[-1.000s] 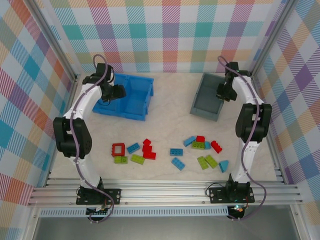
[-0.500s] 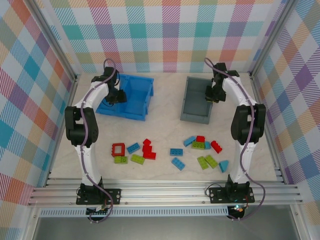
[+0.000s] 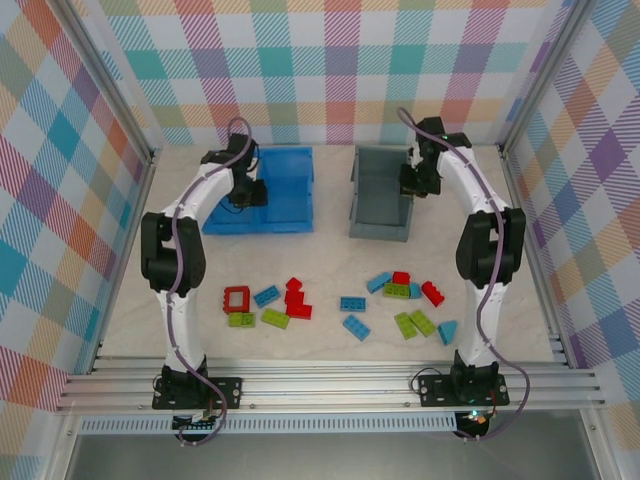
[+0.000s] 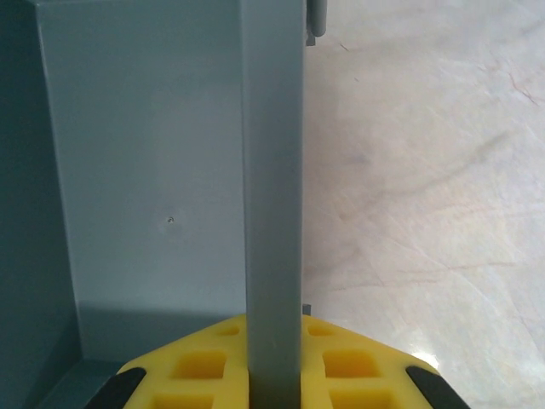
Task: Sort the legos into containers by color
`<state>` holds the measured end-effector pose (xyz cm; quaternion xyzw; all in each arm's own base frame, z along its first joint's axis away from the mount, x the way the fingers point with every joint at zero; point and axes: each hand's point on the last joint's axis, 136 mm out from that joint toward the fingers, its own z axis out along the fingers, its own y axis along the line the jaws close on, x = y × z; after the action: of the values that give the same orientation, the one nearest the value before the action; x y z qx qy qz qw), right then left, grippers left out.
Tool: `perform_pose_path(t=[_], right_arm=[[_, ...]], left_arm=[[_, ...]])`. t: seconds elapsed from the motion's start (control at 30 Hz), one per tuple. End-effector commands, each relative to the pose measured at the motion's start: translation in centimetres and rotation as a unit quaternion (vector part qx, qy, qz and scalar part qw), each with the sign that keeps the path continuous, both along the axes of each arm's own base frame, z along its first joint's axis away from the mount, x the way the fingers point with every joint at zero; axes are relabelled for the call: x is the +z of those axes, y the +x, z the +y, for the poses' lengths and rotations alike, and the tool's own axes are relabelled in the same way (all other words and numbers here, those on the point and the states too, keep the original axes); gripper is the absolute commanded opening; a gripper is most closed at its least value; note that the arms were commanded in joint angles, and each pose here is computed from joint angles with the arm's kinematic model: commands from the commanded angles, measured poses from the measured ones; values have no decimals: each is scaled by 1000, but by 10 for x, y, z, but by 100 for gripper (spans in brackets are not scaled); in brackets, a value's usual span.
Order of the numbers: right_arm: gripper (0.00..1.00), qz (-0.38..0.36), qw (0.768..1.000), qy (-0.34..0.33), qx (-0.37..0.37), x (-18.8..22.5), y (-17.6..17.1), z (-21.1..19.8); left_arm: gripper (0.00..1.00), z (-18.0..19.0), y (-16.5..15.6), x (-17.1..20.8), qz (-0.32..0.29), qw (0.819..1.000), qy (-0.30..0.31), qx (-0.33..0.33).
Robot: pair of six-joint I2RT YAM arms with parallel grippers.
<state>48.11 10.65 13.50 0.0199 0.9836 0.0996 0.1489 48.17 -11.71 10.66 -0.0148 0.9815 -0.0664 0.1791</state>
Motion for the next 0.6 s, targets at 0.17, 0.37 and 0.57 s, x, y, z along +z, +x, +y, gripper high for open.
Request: perform_pose_path(t=[0.17, 0.37, 0.57], right_arm=[[7, 17, 999, -1, 36, -11, 6, 16], [7, 18, 999, -14, 38, -18, 20, 18], [7, 21, 999, -20, 44, -24, 25, 29]], left_arm=[[10, -53, -3, 24, -25, 998, -54, 19], [10, -63, -11, 21, -20, 998, -49, 29], [9, -73, -16, 20, -22, 998, -47, 26]])
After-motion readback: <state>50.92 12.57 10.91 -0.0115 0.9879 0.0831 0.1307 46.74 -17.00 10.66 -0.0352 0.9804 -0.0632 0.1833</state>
